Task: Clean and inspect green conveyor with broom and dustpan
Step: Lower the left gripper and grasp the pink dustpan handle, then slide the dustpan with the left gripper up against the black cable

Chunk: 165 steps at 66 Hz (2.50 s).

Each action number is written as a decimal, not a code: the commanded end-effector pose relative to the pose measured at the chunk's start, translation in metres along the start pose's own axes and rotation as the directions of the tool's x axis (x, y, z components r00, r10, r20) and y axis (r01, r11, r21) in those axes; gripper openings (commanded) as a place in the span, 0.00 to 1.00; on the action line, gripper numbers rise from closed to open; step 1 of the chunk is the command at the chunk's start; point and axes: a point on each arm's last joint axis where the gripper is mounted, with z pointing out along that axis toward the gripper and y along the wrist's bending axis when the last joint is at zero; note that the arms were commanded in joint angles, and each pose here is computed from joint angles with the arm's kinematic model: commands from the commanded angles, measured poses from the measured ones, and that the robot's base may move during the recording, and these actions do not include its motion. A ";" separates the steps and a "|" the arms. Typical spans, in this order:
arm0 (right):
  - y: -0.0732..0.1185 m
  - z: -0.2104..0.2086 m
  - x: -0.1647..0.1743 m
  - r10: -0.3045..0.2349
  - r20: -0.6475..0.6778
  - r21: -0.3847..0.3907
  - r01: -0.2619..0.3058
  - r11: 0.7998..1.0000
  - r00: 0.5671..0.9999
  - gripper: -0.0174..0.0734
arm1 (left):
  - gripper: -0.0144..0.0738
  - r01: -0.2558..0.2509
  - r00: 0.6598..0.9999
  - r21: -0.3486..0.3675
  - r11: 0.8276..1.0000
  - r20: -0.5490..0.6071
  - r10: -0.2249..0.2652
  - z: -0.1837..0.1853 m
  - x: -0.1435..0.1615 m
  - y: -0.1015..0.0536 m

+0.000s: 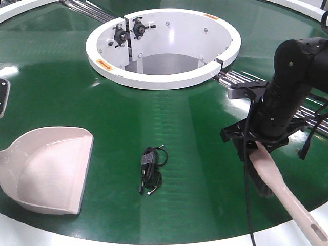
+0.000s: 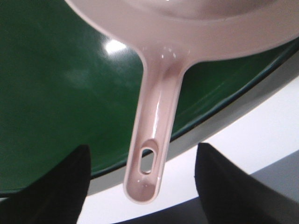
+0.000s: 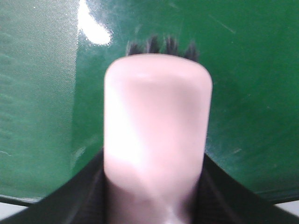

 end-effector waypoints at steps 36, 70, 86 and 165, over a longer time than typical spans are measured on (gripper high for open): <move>-0.001 -0.024 0.009 -0.003 0.016 0.001 0.003 1.000 1.000 0.19 | 0.67 -0.025 0.996 0.077 0.997 -0.087 0.032 0.019 0.041 0.007; -0.002 -0.024 0.009 -0.004 0.018 0.002 0.004 1.000 1.000 0.19 | 0.67 -0.001 0.996 0.080 0.997 -0.084 0.008 0.045 0.038 0.020; -0.001 -0.024 0.009 -0.003 0.017 0.001 0.003 1.000 1.000 0.19 | 0.67 0.011 0.996 0.084 0.996 -0.084 -0.004 0.045 0.041 0.026; -0.001 -0.024 0.009 -0.003 0.016 0.001 0.003 1.000 1.000 0.19 | 0.15 -0.034 0.993 0.000 0.999 -0.115 0.034 0.011 0.008 0.037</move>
